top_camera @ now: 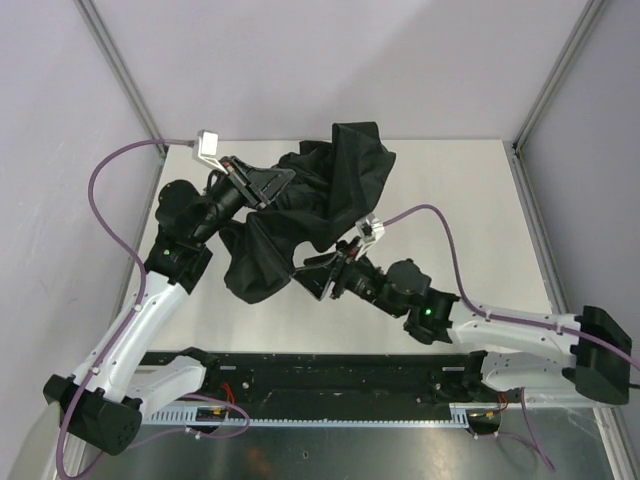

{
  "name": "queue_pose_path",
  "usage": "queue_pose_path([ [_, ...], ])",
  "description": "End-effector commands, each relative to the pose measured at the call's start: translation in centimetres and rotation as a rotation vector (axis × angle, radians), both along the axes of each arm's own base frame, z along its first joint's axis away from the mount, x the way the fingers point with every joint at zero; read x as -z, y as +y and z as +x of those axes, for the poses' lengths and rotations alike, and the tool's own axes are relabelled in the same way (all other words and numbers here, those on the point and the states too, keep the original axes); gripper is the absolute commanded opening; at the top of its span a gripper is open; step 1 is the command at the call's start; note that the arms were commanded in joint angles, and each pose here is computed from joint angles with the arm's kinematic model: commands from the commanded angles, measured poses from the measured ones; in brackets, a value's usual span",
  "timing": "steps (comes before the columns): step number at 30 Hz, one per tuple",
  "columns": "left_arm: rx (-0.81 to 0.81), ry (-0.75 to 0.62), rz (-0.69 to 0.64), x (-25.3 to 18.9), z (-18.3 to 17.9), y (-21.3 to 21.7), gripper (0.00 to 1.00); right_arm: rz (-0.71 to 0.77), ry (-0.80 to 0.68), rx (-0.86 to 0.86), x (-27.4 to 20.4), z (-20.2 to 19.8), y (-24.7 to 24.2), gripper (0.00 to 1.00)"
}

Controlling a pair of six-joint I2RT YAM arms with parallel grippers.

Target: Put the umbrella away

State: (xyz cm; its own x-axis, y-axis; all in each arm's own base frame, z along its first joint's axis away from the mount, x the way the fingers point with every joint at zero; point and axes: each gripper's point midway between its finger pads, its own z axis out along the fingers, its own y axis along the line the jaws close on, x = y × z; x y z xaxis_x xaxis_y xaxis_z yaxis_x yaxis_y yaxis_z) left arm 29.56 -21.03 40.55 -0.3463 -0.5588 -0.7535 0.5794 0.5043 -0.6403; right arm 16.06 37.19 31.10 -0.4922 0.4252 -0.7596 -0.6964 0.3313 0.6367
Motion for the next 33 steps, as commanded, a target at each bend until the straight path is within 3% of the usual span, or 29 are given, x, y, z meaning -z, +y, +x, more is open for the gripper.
queue_pose_path([
  [1, 0.025, -0.102, -0.038, -3.3, -1.2, 0.2, 0.0, 0.152, -0.087, 0.021, -6.2, 0.6, 1.2, 0.64],
  [9, 0.074, -0.093, -0.037, -3.1, -1.7, -0.4, 0.0, 0.189, -0.133, -0.071, -6.8, -0.4, 3.4, 0.4],
  [15, 0.101, -0.111, -0.039, -3.8, -2.2, -0.7, 0.0, 0.18, -0.148, -0.132, -5.7, -1.3, 5.0, 0.43],
  [18, 0.112, -0.119, -0.034, -4.0, -2.4, -0.8, 0.0, 0.142, -0.189, -0.135, -5.1, -1.8, 5.5, 0.25],
  [20, 0.128, -0.119, -0.03, -3.9, -2.6, -0.9, 0.0, 0.079, -0.225, -0.038, -4.6, -0.9, 5.2, 0.07],
  [22, 0.152, -0.111, -0.029, -3.7, -2.9, -1.1, 0.0, 0.003, -0.256, 0.128, -4.2, 0.9, 3.8, 0.02],
  [27, 0.209, -0.071, -0.031, -2.5, -3.7, -1.7, 0.0, -0.144, -0.258, 0.548, -3.5, 6.1, -1.8, 0.0],
  [33, 0.203, -0.081, -0.043, -3.2, -4.1, -1.4, 0.0, -0.21, -0.199, 0.641, -1.8, 7.7, -3.8, 0.0],
])
